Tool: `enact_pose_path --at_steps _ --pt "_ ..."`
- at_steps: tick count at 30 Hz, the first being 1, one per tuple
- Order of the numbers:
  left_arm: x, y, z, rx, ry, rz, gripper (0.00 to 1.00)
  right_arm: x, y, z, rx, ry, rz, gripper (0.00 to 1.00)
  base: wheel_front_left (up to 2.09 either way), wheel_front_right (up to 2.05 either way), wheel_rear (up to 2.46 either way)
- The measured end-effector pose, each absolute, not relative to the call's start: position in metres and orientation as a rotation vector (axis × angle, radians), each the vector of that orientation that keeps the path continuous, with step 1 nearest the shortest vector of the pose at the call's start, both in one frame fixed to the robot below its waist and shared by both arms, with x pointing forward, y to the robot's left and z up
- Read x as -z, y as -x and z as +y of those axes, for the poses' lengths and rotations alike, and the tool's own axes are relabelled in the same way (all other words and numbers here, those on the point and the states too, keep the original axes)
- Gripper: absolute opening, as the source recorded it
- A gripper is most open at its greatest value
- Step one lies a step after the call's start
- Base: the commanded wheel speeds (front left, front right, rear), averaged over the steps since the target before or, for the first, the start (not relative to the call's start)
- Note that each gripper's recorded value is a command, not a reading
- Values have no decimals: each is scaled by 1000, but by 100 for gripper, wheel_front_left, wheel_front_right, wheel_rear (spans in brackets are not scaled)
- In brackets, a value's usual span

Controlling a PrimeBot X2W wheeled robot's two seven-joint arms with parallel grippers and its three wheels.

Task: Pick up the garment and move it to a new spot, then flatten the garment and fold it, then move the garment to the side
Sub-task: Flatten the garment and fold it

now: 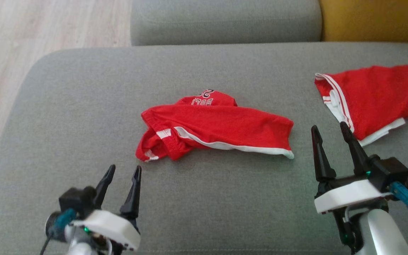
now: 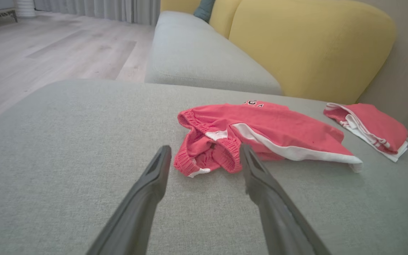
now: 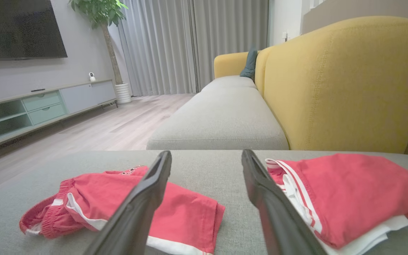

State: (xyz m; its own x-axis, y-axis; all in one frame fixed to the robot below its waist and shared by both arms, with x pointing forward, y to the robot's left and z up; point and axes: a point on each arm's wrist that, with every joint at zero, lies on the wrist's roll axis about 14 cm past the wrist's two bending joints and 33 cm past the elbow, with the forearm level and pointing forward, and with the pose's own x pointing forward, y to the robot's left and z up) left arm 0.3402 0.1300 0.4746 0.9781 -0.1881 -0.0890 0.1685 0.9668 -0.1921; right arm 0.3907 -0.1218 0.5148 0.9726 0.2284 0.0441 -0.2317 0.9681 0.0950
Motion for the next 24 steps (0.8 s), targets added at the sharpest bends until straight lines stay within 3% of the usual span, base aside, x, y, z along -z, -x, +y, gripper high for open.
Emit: enact_pose_path --at_steps 16,24 --pt "-439 -420 96 247 347 321 100 -488 -411 -147 -161 -65 41 100 0 0 0" --pt "-418 -434 75 293 411 413 100 -481 -416 -161 -122 -53 59 100 0 0 0"
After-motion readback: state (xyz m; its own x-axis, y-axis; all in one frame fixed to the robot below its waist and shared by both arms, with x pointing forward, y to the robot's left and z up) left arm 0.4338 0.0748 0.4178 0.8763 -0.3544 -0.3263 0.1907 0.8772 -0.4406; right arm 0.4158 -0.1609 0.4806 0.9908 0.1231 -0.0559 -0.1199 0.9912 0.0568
